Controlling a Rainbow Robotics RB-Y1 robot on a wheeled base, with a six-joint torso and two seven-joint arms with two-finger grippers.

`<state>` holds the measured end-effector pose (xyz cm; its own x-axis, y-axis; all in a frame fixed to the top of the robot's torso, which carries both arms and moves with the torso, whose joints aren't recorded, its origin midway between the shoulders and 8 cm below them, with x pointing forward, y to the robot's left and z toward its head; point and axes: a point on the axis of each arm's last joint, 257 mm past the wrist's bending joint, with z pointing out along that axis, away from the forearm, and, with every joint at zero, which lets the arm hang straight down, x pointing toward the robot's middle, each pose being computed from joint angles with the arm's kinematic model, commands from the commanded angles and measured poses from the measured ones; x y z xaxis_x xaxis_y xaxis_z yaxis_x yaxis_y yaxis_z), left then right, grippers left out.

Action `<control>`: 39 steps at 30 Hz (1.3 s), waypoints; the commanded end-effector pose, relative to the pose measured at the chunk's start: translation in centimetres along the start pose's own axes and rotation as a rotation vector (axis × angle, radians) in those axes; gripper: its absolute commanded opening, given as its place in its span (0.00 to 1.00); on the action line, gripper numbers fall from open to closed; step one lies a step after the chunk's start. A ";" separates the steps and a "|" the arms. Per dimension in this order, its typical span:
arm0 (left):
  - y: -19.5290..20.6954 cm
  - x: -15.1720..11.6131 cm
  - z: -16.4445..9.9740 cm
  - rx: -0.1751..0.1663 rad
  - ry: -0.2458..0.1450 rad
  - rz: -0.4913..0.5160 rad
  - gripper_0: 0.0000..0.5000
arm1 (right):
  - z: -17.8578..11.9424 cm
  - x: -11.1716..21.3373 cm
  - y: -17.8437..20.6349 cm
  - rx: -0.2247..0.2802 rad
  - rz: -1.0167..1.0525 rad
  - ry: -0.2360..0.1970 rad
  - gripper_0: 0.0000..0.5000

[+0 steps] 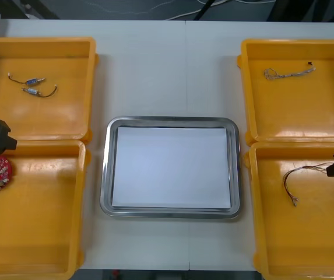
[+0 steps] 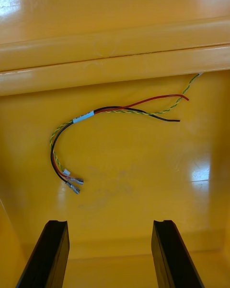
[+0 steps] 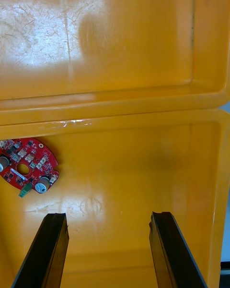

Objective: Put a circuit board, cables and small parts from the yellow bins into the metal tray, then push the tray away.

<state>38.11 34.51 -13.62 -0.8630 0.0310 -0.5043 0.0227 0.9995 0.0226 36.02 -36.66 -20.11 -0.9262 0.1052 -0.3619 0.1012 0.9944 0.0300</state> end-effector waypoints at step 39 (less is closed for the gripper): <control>1.6 -0.1 -1.0 -0.045 -0.006 0.072 1.00 | -0.7 -0.4 -0.1 0.001 -0.048 -0.039 1.00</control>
<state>38.11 34.51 -13.62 -0.8630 0.0310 -0.5043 0.0227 0.9995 0.0226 36.02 -36.66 -20.11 -0.9262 0.1052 -0.3619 0.1012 0.9944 0.0300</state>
